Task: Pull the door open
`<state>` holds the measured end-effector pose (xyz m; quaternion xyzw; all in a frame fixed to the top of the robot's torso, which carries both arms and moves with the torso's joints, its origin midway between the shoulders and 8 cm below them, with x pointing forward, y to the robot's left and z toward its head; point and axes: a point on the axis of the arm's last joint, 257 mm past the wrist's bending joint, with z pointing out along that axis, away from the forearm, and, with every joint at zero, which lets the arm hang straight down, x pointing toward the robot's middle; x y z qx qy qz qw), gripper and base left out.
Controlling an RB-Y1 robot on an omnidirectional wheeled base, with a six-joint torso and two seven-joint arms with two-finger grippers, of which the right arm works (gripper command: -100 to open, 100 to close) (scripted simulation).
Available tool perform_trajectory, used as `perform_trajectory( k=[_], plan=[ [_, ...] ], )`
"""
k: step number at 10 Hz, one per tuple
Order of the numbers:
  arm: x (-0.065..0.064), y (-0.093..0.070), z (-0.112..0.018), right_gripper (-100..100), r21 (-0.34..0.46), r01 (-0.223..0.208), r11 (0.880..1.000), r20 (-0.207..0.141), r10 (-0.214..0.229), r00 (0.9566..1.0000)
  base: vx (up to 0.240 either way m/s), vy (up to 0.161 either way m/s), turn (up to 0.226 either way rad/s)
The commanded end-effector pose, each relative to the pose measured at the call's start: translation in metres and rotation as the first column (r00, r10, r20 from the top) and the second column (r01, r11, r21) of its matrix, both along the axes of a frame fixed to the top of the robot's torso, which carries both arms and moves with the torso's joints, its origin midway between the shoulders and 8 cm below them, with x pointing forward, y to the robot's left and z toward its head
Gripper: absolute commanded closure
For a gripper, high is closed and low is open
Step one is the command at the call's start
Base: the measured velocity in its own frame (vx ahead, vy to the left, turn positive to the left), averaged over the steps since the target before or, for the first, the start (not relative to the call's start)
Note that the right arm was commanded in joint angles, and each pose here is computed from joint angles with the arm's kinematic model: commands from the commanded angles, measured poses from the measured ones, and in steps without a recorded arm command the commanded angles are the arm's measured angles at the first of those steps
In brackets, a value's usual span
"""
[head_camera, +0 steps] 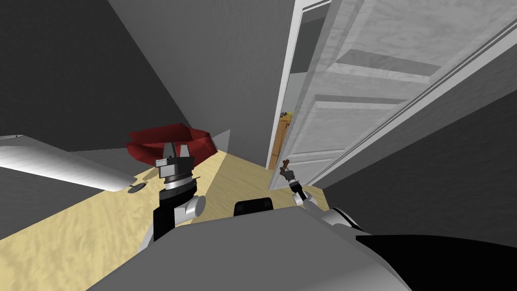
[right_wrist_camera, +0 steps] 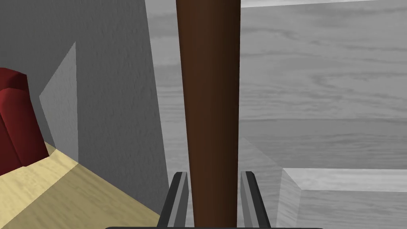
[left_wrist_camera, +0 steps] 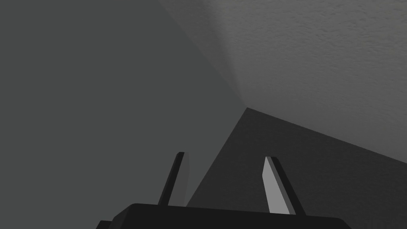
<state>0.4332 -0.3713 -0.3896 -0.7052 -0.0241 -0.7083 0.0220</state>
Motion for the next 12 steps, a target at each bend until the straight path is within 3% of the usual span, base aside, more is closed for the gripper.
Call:
perform_trajectory(
  k=[1, 2, 5, 9, 10, 12],
  plan=[
    [0.000, 0.000, 0.000, 100, 0.000, 0.000, 1.000, 0.000, 0.000, 1.0000, -0.090, -0.027, 0.017],
    [-0.011, 0.000, -0.001, 100, 0.000, -0.033, 0.999, 0.001, 0.033, 0.9995, -0.122, -0.055, 0.091],
    [-0.024, 0.000, -0.001, 100, -0.001, -0.070, 0.998, 0.001, 0.070, 0.9976, -0.183, -0.077, 0.090],
    [-0.045, 0.001, -0.002, 100, 0.002, -0.129, 0.992, -0.004, 0.129, 0.9916, -0.157, -0.061, 0.065],
    [-0.040, 0.000, 0.001, 100, 0.000, -0.121, 0.993, 0.004, 0.121, 0.9927, -0.073, -0.038, 0.019],
    [-0.049, 0.000, -0.001, 100, 0.002, -0.138, 0.990, 0.001, 0.138, 0.9904, -0.167, -0.082, 0.157]
  ],
)
